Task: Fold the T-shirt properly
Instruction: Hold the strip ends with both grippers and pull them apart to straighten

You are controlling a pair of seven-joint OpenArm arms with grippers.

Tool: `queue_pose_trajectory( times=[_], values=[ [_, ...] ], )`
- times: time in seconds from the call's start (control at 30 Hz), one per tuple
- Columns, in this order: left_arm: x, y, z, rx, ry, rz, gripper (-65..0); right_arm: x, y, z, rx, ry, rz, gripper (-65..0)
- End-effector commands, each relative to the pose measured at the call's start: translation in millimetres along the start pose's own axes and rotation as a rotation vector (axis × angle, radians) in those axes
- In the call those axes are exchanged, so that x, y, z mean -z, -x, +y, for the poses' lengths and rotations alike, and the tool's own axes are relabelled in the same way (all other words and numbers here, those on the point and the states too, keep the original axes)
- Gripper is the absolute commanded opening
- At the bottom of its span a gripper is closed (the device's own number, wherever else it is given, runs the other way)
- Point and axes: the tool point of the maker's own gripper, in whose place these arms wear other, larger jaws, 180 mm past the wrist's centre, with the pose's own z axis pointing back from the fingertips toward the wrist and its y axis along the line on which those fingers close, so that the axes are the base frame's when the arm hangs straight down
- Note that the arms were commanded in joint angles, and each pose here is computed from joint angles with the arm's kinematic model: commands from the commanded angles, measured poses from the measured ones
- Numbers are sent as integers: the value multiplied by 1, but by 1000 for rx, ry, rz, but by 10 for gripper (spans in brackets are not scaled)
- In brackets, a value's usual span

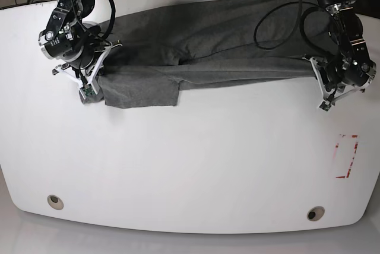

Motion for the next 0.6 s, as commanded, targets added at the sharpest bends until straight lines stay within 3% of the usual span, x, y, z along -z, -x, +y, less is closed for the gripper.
queue_pose_trajectory(
  times=[0.0, 0.27, 0.57],
  values=[
    [-8, -3, 14, 11, -46, -6, -637, -7, -3, -10, -8, 33, -4, -650],
    [-7, 1, 14, 11, -43, 5, -637, -13, 11, -18, 19, 59, 18, -650],
    [-4, 13, 8, 14, -31, 31, -637, -18, 11, -23, 57, 41, -18, -650]
  ],
)
